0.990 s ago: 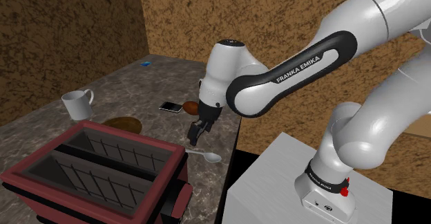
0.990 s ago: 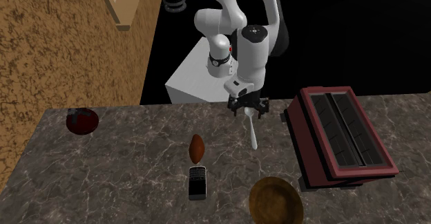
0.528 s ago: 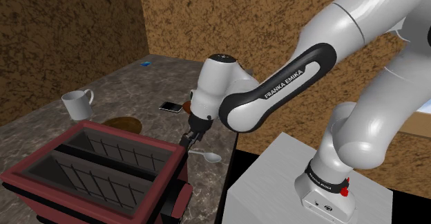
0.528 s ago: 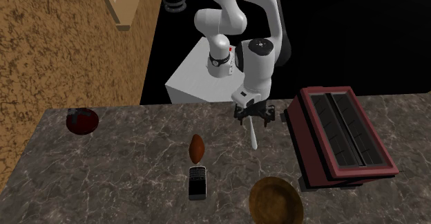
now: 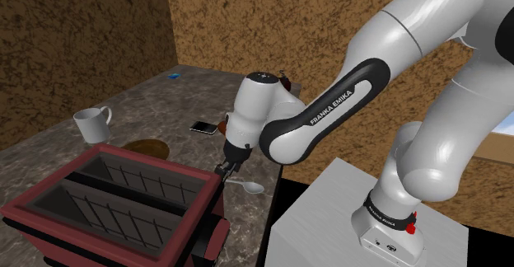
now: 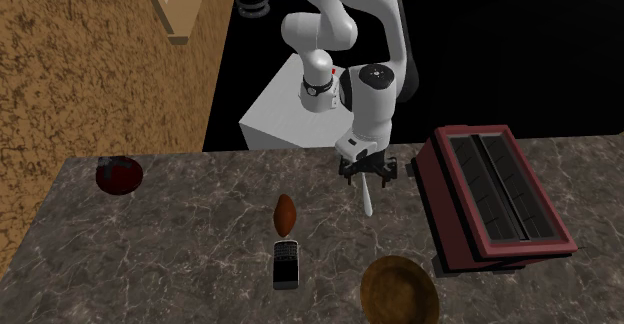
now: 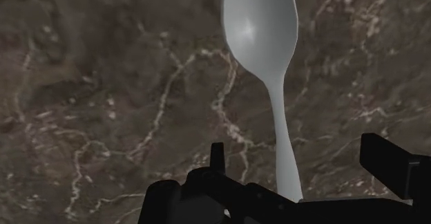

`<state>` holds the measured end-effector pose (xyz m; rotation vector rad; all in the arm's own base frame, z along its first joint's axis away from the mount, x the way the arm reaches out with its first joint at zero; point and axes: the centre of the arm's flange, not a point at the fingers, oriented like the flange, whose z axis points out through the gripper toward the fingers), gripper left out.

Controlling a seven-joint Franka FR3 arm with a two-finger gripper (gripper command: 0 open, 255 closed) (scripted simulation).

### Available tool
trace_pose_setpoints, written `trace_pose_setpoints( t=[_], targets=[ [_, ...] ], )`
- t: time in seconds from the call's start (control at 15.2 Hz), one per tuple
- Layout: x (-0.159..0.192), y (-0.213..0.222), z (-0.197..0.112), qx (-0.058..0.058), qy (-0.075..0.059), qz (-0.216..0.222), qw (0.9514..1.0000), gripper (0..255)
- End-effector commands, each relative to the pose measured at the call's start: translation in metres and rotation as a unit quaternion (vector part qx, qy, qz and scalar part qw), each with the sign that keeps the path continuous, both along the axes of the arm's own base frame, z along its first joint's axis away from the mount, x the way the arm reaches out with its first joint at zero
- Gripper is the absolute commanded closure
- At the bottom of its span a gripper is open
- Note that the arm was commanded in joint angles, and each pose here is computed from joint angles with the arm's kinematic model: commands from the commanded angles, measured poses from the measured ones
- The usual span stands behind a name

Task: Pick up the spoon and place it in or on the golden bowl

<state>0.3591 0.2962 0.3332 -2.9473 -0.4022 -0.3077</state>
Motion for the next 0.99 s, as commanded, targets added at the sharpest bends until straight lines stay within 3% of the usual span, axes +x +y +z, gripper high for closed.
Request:
trace_pose_setpoints(
  t=[0.0, 0.07, 0.13, 0.73, 0.92],
  targets=[
    [0.000, 0.000, 0.000, 0.000, 0.000, 0.000, 1.0000, 0],
    [0.000, 0.000, 0.000, 0.000, 0.000, 0.000, 1.0000, 0],
    [0.000, 0.000, 0.000, 0.000, 0.000, 0.000, 1.0000, 255],
    [0.000, 0.000, 0.000, 0.000, 0.000, 0.000, 1.0000, 255],
    [0.000, 0.000, 0.016, 0.000, 0.000, 0.000, 1.0000, 255]
  ],
)
